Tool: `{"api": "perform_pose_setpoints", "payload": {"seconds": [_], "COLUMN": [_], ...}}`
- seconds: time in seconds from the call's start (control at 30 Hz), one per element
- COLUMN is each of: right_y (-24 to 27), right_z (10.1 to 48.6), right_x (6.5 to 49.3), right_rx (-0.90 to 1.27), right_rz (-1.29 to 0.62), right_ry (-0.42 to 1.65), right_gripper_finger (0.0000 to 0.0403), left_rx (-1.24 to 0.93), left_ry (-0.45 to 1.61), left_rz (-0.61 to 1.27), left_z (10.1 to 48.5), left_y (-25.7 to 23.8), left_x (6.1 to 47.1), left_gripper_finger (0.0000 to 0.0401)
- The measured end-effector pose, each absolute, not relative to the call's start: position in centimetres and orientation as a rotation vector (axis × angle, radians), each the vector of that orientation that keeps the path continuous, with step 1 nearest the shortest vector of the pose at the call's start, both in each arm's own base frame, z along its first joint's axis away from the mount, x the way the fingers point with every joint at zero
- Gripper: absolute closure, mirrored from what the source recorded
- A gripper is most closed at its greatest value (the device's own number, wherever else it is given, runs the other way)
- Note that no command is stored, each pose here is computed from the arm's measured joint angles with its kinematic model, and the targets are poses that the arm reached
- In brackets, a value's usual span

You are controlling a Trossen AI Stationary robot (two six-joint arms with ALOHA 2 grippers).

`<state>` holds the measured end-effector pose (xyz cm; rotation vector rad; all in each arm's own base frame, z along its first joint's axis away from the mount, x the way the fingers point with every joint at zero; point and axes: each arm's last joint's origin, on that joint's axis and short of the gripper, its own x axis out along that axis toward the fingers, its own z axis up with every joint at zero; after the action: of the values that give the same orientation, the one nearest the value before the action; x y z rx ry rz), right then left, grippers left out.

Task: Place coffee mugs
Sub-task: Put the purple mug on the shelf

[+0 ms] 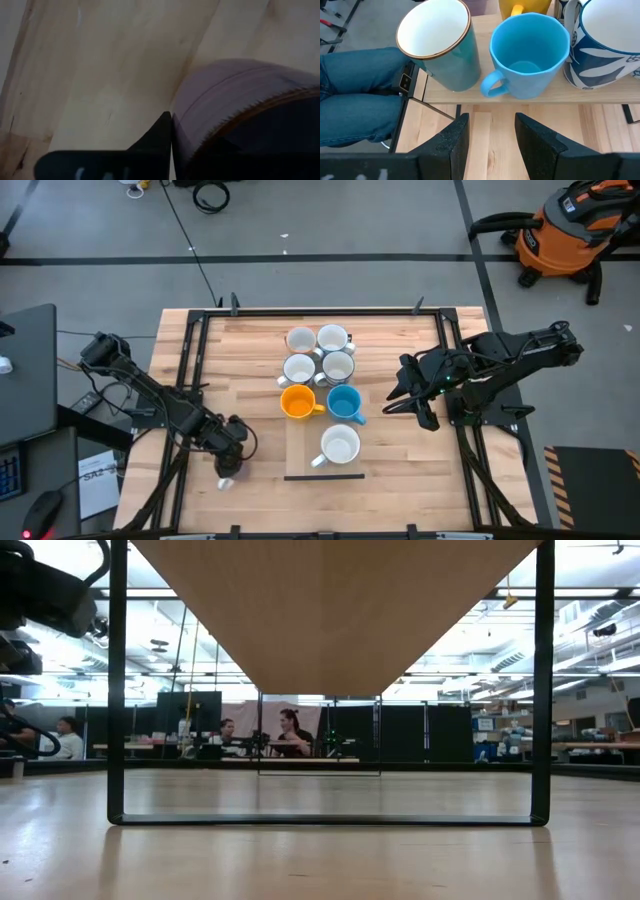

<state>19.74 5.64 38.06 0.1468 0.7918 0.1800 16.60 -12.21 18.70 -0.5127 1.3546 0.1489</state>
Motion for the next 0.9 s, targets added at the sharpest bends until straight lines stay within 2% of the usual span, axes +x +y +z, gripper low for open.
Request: {"api": "perform_pose_setpoints", "payload": {"seconds": [0.43,0.67,0.9], "right_y": [5.6,5.6,5.6], "right_z": [38.1,38.1,38.1], "right_x": [19.7,19.7,19.8], "right_rx": [0.147,0.147,0.147], "right_rz": [0.18,0.18,0.18], "right_ry": [0.792,0.792,0.792], "right_gripper_finger": [0.0238,0.0238,0.0238], "left_rx": [-0.557,-0.575,-0.652], "left_ry": [1.297,1.303,1.175], "left_rz": [0.08,0.052,-0.011], "left_z": [22.9,28.3,34.0], "left_y": [-13.2,-13.5,-13.3], "left_x": [18.0,18.2,18.8], "left_gripper_finger": [0.0372,0.0375,0.0375]}}
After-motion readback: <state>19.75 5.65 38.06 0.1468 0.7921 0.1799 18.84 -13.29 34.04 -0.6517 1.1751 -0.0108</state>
